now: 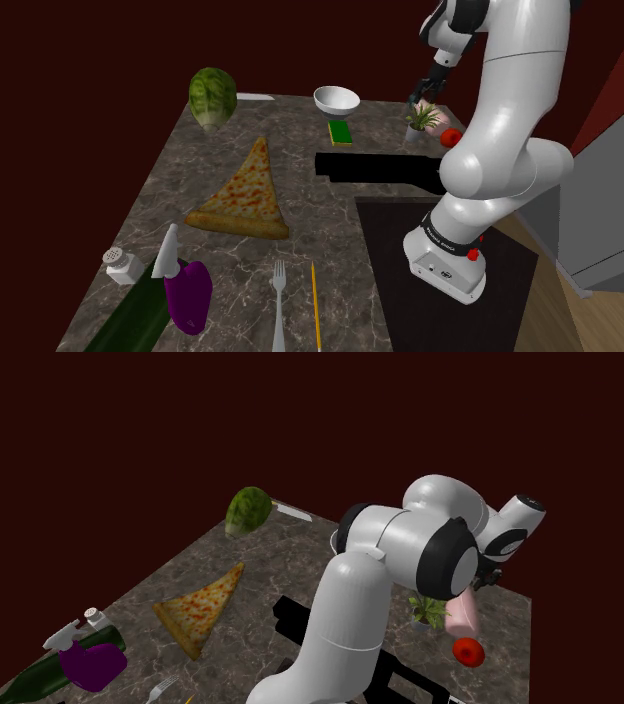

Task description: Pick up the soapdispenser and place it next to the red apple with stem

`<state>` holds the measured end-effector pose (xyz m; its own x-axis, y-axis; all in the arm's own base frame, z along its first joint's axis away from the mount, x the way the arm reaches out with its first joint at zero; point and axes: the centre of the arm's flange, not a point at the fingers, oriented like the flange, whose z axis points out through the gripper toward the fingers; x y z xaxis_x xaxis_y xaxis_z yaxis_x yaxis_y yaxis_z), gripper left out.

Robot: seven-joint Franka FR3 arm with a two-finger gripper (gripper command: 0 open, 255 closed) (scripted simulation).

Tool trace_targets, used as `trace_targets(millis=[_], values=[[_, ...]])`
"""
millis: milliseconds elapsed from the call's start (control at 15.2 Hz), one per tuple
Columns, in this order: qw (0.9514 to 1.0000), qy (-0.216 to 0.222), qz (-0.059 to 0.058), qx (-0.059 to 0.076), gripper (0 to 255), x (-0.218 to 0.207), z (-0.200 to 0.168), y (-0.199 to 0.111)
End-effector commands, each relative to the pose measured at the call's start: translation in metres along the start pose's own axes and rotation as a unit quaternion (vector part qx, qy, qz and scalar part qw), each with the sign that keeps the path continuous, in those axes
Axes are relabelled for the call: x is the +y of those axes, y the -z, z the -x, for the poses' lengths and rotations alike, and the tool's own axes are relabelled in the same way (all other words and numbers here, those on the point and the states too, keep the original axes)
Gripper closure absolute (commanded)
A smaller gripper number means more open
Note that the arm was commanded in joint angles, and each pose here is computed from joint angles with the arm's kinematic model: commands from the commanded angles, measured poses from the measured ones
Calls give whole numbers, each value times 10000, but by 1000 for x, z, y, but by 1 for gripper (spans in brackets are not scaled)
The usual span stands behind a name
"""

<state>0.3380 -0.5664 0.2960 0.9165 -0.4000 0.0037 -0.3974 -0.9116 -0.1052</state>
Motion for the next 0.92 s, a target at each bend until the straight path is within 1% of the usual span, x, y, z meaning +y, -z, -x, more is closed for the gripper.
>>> trace_targets(millis=[0, 660, 726, 792, 858], values=[[10000, 0, 0, -1, 255, -2, 0, 11], [10000, 0, 0, -1, 255, -8, 0, 63], [10000, 1, 1, 2, 255, -6, 0, 57], [10000, 1, 1, 2, 0, -6, 0, 57], [9998, 161, 90, -32, 0, -7, -7, 45]])
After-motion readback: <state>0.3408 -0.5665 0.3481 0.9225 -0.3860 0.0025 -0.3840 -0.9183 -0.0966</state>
